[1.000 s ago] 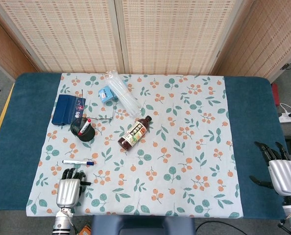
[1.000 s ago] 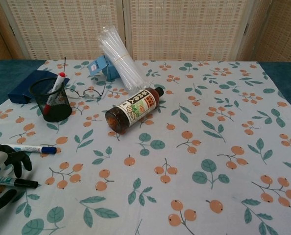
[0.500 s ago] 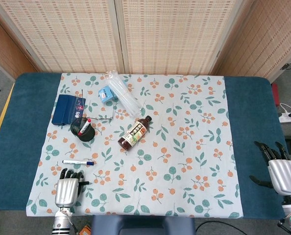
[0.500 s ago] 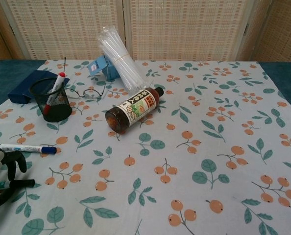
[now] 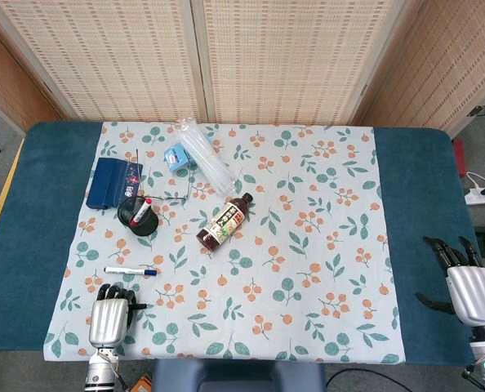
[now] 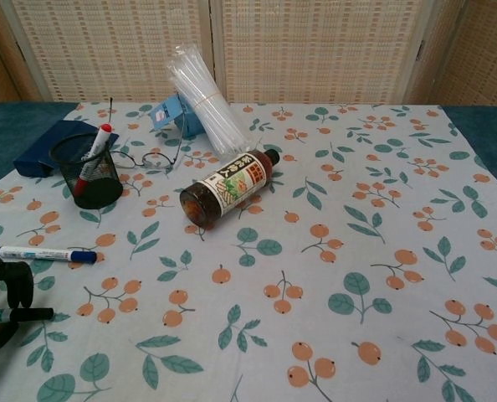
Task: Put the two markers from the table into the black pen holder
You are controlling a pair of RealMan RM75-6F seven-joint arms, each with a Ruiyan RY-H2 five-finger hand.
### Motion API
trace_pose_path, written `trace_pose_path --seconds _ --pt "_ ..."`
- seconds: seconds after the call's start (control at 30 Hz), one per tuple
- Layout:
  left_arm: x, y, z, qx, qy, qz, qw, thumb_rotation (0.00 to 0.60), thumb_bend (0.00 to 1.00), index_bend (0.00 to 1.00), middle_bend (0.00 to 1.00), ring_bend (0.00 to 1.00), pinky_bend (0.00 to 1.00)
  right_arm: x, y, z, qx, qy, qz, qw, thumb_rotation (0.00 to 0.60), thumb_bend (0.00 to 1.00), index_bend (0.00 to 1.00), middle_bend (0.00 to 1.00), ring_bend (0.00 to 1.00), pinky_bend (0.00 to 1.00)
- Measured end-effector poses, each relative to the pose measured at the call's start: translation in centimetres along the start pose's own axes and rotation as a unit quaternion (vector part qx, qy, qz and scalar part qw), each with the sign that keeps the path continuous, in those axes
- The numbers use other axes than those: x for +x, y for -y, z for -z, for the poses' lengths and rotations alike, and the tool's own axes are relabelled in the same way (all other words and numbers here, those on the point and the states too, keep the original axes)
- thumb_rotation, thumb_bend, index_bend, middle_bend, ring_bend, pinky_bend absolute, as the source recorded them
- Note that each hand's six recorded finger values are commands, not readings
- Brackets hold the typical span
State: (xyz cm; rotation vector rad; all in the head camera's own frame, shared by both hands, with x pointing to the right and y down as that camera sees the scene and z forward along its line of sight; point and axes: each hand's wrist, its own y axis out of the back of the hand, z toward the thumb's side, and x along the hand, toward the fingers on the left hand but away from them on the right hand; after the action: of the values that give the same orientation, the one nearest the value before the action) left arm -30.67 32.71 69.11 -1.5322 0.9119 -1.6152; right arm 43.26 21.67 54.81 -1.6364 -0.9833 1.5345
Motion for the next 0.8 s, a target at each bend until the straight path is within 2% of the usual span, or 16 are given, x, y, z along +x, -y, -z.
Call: trace_pose_path --seconds 0.23,0.43,0.63,0.73,0.8 --pt "0.4 -2.2 0.5 0.008 0.001 -0.038 0.9993 0.600 0.31 0.64 0.71 0.32 0.23 0.1 -0.2 -0.1 -0.004 -0.003 0.003 1.0000 0.600 0.00 0.14 0.16 0.25 0.04" --pt "1.9 -6.2 1.0 0.020 0.011 -0.089 0.9957 0.600 0.31 0.64 0.71 0.32 0.23 0.2 -0.3 0.1 -0.010 -0.004 0.005 0.9999 0.600 0.00 0.14 0.16 0.25 0.04" --pt "4.2 -13.0 1.3 -0.013 0.026 -0.141 0.9896 0.600 0.31 0.64 0.71 0.32 0.24 0.2 -0.6 0.3 -0.017 -0.005 0.007 0.9998 0.600 0.00 0.14 0.16 0.25 0.04" --pt "5.8 -17.8 1.1 -0.065 0.046 -0.156 0.9846 0.600 0.31 0.64 0.72 0.33 0.25 0.3 -0.7 0.4 -0.019 -0.004 0.009 0.9998 0.600 0.00 0.14 0.16 0.25 0.04" --pt "6.7 -20.2 0.7 -0.108 0.062 -0.150 0.9808 0.600 0.31 0.64 0.73 0.33 0.25 0.3 -0.8 0.5 -0.021 -0.002 0.010 0.9997 0.600 0.00 0.14 0.16 0.25 0.04"
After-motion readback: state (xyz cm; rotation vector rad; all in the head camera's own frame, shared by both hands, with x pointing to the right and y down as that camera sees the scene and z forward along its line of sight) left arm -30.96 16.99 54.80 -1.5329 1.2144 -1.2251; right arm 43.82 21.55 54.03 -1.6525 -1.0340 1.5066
